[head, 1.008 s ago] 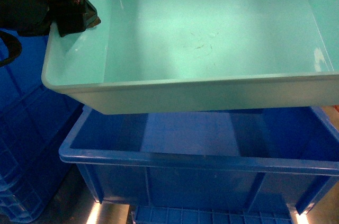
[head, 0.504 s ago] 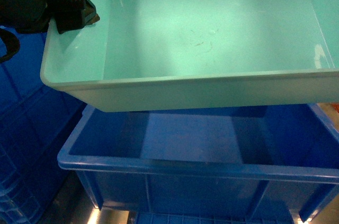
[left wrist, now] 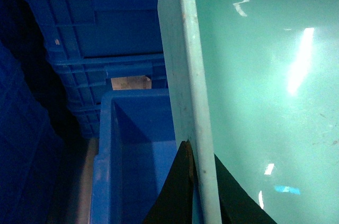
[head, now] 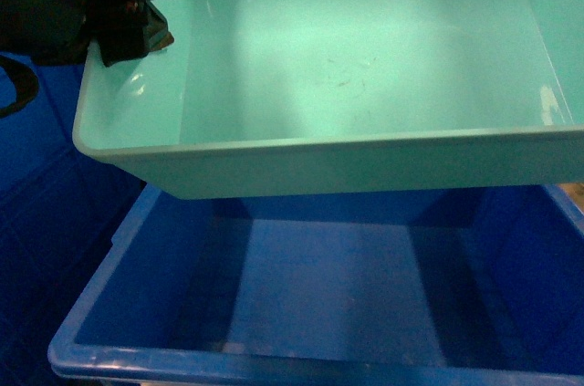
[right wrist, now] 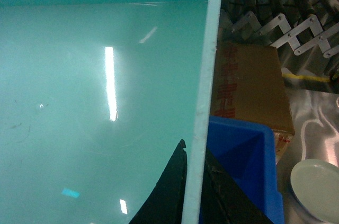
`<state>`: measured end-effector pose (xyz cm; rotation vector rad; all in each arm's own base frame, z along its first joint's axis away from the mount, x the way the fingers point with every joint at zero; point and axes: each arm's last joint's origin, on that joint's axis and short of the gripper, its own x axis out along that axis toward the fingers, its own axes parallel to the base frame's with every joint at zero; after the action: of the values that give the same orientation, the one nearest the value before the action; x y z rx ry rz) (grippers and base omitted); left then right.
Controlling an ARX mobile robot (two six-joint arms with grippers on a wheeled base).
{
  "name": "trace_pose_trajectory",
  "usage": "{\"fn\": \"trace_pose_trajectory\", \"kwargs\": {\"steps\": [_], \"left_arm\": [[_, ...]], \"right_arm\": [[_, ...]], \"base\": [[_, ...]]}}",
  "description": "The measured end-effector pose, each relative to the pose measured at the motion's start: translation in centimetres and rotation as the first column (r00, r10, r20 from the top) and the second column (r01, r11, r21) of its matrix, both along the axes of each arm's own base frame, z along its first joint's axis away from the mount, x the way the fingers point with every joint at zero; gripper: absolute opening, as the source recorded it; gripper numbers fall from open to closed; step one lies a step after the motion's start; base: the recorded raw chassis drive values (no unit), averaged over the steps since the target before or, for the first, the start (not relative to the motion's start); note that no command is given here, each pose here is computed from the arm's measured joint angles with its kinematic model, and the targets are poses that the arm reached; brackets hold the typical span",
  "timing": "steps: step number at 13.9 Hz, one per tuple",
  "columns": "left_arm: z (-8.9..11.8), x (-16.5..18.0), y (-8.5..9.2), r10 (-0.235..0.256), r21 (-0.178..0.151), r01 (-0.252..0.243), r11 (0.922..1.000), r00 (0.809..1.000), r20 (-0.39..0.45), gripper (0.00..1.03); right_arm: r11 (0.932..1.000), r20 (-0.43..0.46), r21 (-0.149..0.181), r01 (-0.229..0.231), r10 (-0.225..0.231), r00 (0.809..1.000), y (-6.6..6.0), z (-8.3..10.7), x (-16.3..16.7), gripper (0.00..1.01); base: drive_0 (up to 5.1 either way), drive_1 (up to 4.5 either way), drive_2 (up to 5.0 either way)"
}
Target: Stack blue boxes stably on right
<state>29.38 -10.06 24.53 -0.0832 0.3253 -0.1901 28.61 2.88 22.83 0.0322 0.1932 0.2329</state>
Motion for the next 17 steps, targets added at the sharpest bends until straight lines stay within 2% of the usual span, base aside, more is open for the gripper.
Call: {"fn": "trace_pose_trajectory", "kwargs": {"steps": [3, 5, 6, 8, 9, 10, 11, 13, 14, 15, 17], "left_arm": [[0.1, 0.0, 0.0, 0.002, -0.002, -0.002, 1.0, 1.0, 0.008, 0.02], [-0.1, 0.2, 0.1, -0.001, 0.001, 0.001, 1.0, 1.0, -0.014, 0.02], [-0.3, 0.6, 0.1, -0.009, 0.003, 0.009, 1.0, 0.999, -0.031, 0.02], [-1.6, 2.0, 0.0, -0.029, 0.012, 0.031, 0.9995, 0.994, -0.102, 0.02], [-4.7, 3.6, -0.3, -0.048, 0.029, 0.056, 0.998, 0.973, -0.224, 0.02], [-7.8, 7.0, -1.8, -0.078, 0.042, 0.097, 0.9944, 0.942, -0.326, 0.02], [-9.5, 7.9, -2.1, -0.068, 0.052, 0.095, 0.9941, 0.919, -0.388, 0.02], [-12.3, 8.4, -2.3, -0.049, 0.059, 0.085, 0.9946, 0.886, -0.46, 0.02], [-13.3, 8.4, -2.4, -0.038, 0.066, 0.079, 0.9947, 0.876, -0.48, 0.02], [-13.9, 8.5, -2.5, -0.033, 0.068, 0.076, 0.9948, 0.87, -0.491, 0.02], [-13.8, 8.7, -2.5, -0.024, 0.06, 0.061, 0.9963, 0.872, -0.488, 0.02]], "right_arm": [[1.0, 0.007, 0.001, 0.0, 0.0, 1.0, 0.0, 0.0, 0.0, 0.07], [1.0, -0.007, 0.0, 0.001, -0.001, 1.0, 0.0, -0.1, 0.0, 0.07], [1.0, -0.022, -0.001, 0.002, -0.002, 1.0, 0.0, -0.5, 0.2, 0.07], [0.9999, -0.092, -0.009, 0.008, -0.009, 0.996, -0.1, -2.6, 1.1, 0.07], [0.9998, -0.227, -0.008, 0.016, -0.017, 0.974, -0.7, -5.7, 2.2, 0.07], [0.9997, -0.351, -0.008, 0.022, -0.023, 0.936, -1.7, -8.5, 4.9, 0.07], [0.9998, -0.404, -0.019, 0.008, -0.015, 0.914, -1.9, -10.2, 5.8, 0.07], [0.9994, -0.461, -0.033, -0.011, -0.005, 0.887, -2.1, -12.4, 6.4, 0.07], [0.9992, -0.482, -0.037, -0.019, -0.001, 0.876, -2.1, -13.5, 6.7, 0.07], [0.9985, -0.488, -0.046, -0.028, 0.002, 0.873, -2.1, -14.1, 6.9, 0.07], [0.9981, -0.472, -0.051, -0.035, 0.007, 0.881, -2.0, -13.7, 7.3, 0.07]], "base": [[2.9, -3.64, -3.6], [2.9, -3.64, -3.6], [2.9, -3.64, -3.6], [2.9, -3.64, -3.6], [2.9, -3.64, -3.6], [2.9, -3.64, -3.6], [2.9, -3.64, -3.6], [2.9, -3.64, -3.6], [2.9, -3.64, -3.6], [2.9, -3.64, -3.6], [2.9, -3.64, -3.6]]}}
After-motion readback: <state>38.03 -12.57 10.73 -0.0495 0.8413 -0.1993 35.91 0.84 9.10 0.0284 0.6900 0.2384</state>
